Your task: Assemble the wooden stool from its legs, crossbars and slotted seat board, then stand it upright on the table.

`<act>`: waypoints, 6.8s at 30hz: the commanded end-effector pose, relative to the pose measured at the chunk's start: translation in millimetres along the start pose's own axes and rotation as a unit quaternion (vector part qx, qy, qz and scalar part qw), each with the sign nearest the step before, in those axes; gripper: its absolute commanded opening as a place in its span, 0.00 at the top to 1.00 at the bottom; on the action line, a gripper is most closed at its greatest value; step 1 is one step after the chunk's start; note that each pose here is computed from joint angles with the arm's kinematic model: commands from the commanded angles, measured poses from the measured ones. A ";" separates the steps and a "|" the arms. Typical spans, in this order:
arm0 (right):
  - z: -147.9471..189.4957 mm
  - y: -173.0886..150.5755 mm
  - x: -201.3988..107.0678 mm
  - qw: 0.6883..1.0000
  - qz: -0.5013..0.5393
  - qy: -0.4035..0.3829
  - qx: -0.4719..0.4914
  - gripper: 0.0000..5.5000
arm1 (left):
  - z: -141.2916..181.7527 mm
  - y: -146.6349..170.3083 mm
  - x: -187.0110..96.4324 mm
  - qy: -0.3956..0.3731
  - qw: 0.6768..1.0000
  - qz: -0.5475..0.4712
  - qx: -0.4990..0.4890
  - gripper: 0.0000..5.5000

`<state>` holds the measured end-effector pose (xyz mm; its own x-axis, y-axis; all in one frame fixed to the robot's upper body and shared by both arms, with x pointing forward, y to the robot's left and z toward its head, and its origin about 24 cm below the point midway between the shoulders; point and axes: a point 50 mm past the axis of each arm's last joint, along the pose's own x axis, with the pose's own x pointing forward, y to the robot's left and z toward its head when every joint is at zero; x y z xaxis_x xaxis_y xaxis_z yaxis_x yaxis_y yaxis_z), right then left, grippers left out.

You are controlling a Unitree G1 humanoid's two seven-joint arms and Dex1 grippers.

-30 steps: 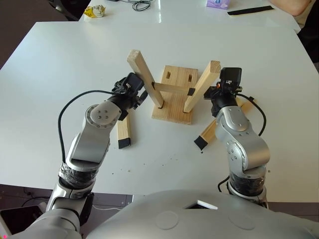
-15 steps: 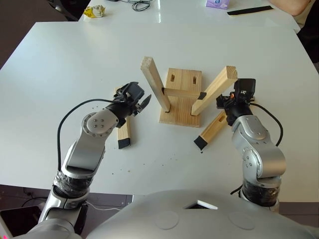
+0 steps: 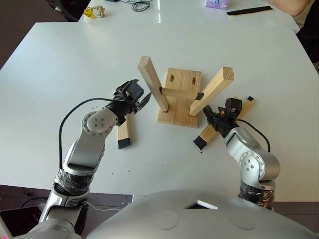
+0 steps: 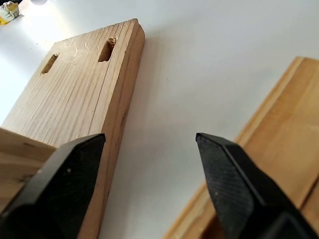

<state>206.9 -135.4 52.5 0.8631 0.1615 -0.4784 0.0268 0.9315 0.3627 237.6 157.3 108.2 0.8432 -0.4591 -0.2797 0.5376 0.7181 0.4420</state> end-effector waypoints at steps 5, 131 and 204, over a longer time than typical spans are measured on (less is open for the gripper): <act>-40.7 4.4 -20.6 0.991 0.027 0.127 0.037 0.38 | 3.5 -2.2 -0.7 -0.012 1.000 -0.001 0.003 0.44; 87.5 -52.7 -24.0 0.904 0.152 0.001 -0.400 0.38 | -31.3 2.8 -38.8 0.079 0.960 -0.264 -0.039 0.44; 61.6 21.9 40.1 0.784 0.365 0.045 -0.501 0.38 | -4.6 25.3 101.7 0.010 1.000 -0.029 -0.007 0.44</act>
<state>260.0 -121.7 76.1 0.3304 0.7758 -0.5376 -0.9438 0.2743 -0.1843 325.1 122.6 71.1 0.7542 -0.5295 -0.3883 0.6543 0.6561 0.3761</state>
